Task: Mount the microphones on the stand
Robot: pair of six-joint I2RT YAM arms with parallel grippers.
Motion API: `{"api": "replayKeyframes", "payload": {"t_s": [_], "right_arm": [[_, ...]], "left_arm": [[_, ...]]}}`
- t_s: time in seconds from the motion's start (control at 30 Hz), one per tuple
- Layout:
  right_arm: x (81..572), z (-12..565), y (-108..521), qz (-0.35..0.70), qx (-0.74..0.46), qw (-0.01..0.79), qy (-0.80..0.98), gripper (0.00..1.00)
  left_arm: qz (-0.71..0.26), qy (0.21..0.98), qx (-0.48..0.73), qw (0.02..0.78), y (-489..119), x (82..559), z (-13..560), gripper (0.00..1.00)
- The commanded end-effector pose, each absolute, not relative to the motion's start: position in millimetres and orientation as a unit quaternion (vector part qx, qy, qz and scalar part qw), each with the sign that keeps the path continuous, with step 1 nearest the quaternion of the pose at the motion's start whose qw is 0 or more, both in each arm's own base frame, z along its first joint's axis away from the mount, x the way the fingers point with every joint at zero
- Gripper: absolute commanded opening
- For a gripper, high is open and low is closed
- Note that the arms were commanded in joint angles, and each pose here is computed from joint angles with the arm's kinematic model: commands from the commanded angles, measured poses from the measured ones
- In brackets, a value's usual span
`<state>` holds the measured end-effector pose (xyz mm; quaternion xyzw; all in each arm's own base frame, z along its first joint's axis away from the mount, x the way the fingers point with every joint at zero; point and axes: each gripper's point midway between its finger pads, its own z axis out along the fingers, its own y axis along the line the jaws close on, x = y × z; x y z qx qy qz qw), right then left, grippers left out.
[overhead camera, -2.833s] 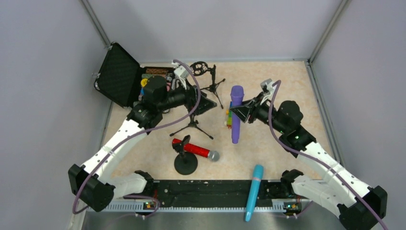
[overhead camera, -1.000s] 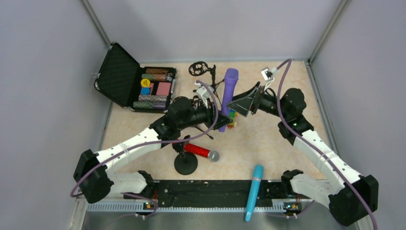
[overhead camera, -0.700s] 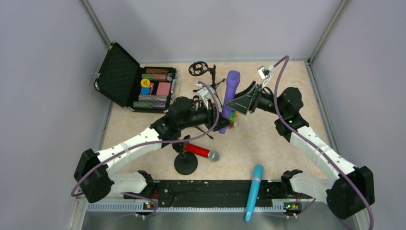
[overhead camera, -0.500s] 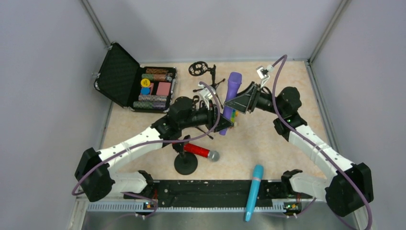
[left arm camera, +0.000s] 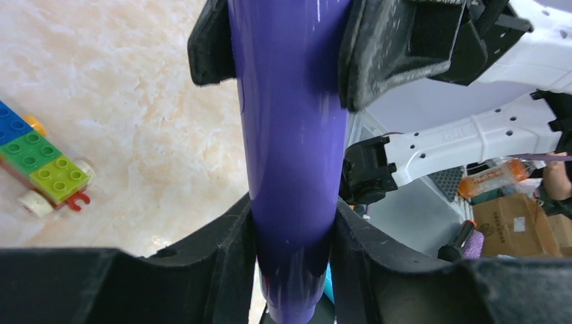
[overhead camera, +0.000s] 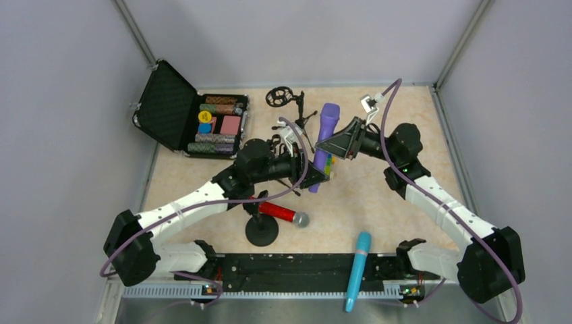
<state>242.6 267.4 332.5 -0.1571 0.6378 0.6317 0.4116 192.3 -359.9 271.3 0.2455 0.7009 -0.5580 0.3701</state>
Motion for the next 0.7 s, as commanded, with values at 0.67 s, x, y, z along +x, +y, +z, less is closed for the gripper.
{"api": "replayKeyframes", "payload": {"t_s": [0.67], "right_arm": [[254.5, 265.7, 220.5, 0.497, -0.102, 0.456, 0.731, 0.0]], "left_arm": [[-0.325, 0.74, 0.367, 0.461, -300.7, 220.3, 276.5, 0.91]]}}
